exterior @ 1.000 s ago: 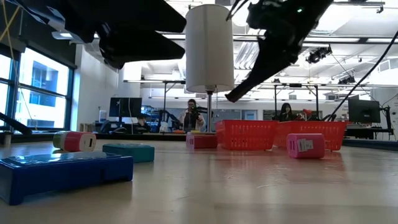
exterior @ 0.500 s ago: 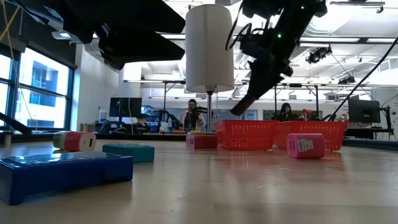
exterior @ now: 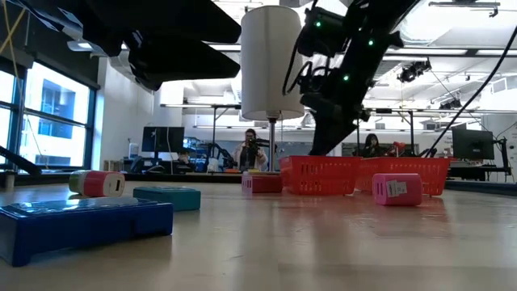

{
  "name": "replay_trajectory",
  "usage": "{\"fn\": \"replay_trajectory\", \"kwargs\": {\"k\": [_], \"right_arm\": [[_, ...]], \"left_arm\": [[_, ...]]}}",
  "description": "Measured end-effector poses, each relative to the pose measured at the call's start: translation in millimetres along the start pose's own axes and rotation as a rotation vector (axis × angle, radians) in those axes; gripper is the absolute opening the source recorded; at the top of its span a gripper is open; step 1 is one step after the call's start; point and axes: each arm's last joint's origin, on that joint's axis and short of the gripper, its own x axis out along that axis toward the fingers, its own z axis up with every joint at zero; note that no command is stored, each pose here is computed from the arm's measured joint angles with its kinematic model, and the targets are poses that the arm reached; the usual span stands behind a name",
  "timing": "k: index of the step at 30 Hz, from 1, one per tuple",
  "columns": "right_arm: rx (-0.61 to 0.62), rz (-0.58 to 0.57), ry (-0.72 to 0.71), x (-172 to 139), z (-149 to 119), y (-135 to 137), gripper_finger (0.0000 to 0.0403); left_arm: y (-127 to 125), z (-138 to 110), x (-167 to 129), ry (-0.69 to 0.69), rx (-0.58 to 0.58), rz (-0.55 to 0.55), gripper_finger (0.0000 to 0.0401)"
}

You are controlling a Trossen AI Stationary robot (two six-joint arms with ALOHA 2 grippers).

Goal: Pick & Place Office items
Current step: Put the black timer into the left red bin

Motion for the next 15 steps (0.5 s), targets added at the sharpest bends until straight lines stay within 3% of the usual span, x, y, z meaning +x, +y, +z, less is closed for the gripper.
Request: {"fn": "replay_trajectory", "kwargs": {"k": [15], "right_arm": [[0.045, -0.060, 0.029, 30.9, -6.3, 5.2, 0.0137]], "left_arm": [[0.0, -0.1, 0.1, 0.003, 0.002, 0.001, 0.0242]]}}
